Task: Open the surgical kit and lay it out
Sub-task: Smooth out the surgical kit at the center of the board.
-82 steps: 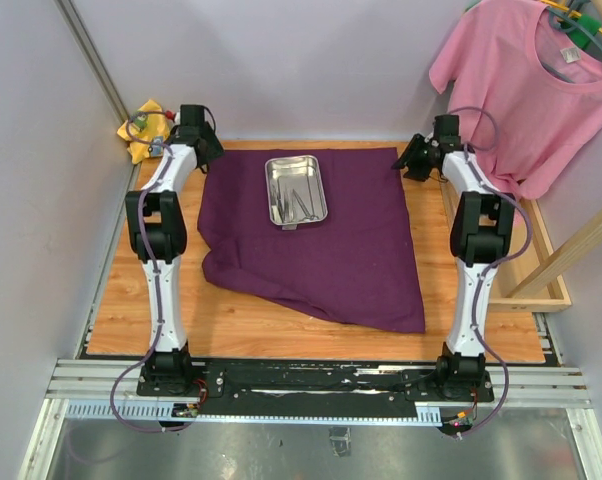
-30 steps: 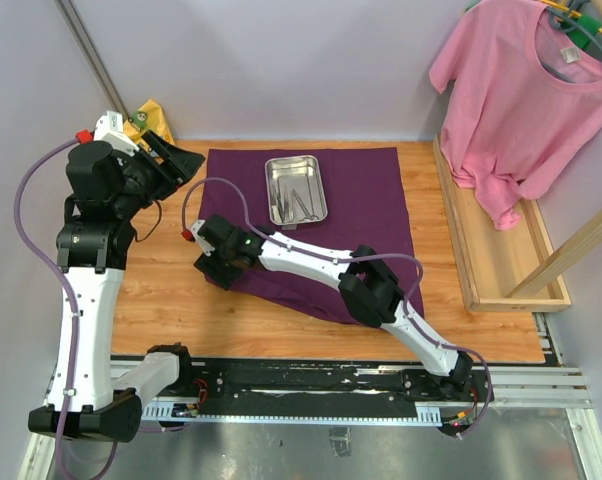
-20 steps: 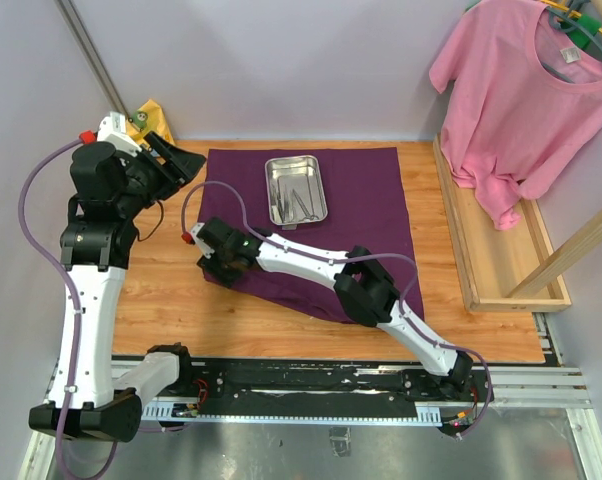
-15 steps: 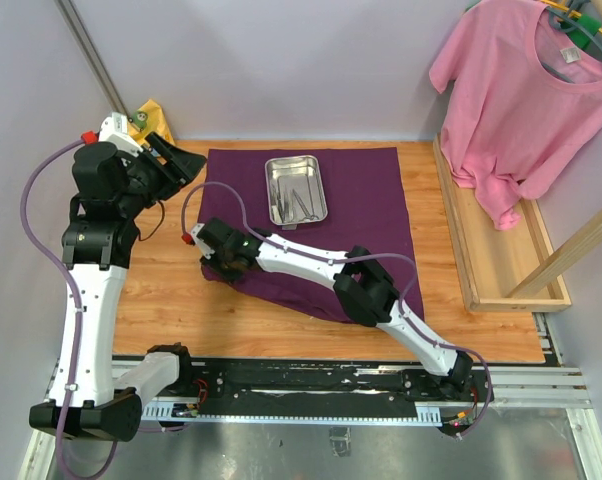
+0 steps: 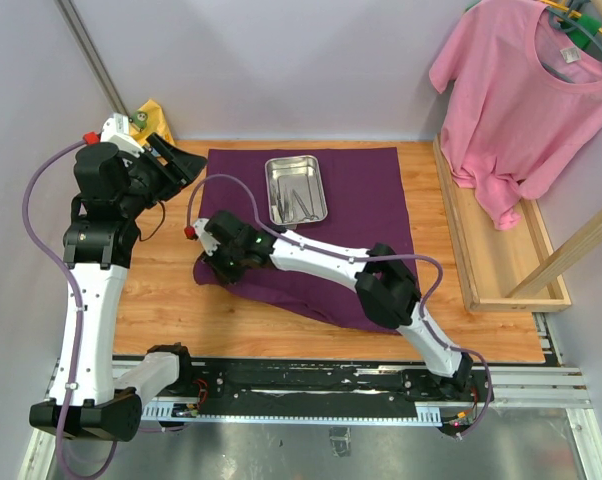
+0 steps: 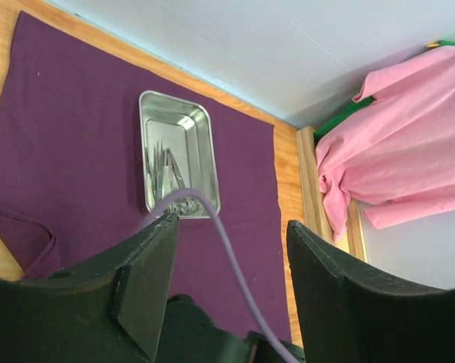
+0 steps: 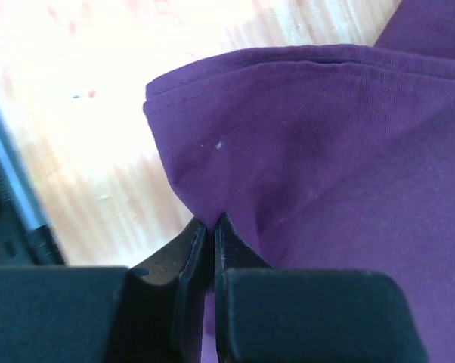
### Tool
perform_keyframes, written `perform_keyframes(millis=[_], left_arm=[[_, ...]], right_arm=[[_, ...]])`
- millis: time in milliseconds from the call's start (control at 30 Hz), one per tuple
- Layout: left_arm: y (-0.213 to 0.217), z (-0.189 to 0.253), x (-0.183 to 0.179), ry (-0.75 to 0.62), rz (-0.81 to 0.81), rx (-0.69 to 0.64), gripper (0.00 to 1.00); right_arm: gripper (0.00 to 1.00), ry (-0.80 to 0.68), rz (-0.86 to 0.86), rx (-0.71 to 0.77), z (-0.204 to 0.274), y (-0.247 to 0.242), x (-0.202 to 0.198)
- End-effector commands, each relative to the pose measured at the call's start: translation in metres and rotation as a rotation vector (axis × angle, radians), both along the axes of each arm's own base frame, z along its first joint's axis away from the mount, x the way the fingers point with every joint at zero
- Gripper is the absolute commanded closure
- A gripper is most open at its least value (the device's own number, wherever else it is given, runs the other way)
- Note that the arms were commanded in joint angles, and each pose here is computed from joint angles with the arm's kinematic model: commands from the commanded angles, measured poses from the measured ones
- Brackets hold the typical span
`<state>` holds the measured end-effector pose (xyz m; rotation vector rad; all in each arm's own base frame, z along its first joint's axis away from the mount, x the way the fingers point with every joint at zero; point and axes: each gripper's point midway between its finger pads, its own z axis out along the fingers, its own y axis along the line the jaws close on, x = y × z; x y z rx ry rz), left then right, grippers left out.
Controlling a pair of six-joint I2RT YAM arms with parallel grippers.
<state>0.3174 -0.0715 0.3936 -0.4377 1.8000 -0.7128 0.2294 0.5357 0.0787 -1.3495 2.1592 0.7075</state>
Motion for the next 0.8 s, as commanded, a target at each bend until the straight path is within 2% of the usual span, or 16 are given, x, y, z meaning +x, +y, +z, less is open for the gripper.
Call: perform_keyframes(millis=[0, 300, 467, 500, 533, 567, 667, 767], left_arm=[[-0.004, 0.017, -0.004, -0.054, -0.024, -0.012, 0.37], [-0.003, 0.013, -0.005, -0.047, -0.018, -0.013, 0.37], [-0.002, 0.01, -0.004, -0.042, -0.008, -0.011, 0.37], [-0.001, 0.009, -0.004, -0.04, -0.006, -0.009, 0.37], [-0.001, 0.008, -0.003, -0.037, -0.004, -0.008, 0.37], [0.0, 0.007, -0.003, -0.035, -0.002, -0.008, 0.37], [0.001, 0.005, -0.002, -0.029, 0.003, -0.003, 0.37], [0.001, 0.006, -0.002, -0.03, 0.006, -0.004, 0.37]], right_arm=[[0.97, 0.095, 0.036, 0.152, 0.048, 0.003, -0.021], [0.98, 0.34, 0.129, 0.247, 0.047, -0.004, -0.073], [0.95, 0.422, 0.148, 0.256, 0.027, 0.005, -0.092], [0.92, 0.432, 0.151, 0.251, 0.023, 0.008, -0.096], [0.82, 0.444, 0.148, 0.245, 0.018, 0.012, -0.098], [0.76, 0.453, 0.153, 0.242, 0.014, 0.016, -0.102], [0.63, 0.473, 0.163, 0.25, 0.013, 0.023, -0.109], [0.55, 0.479, 0.169, 0.263, 0.018, 0.025, -0.113]])
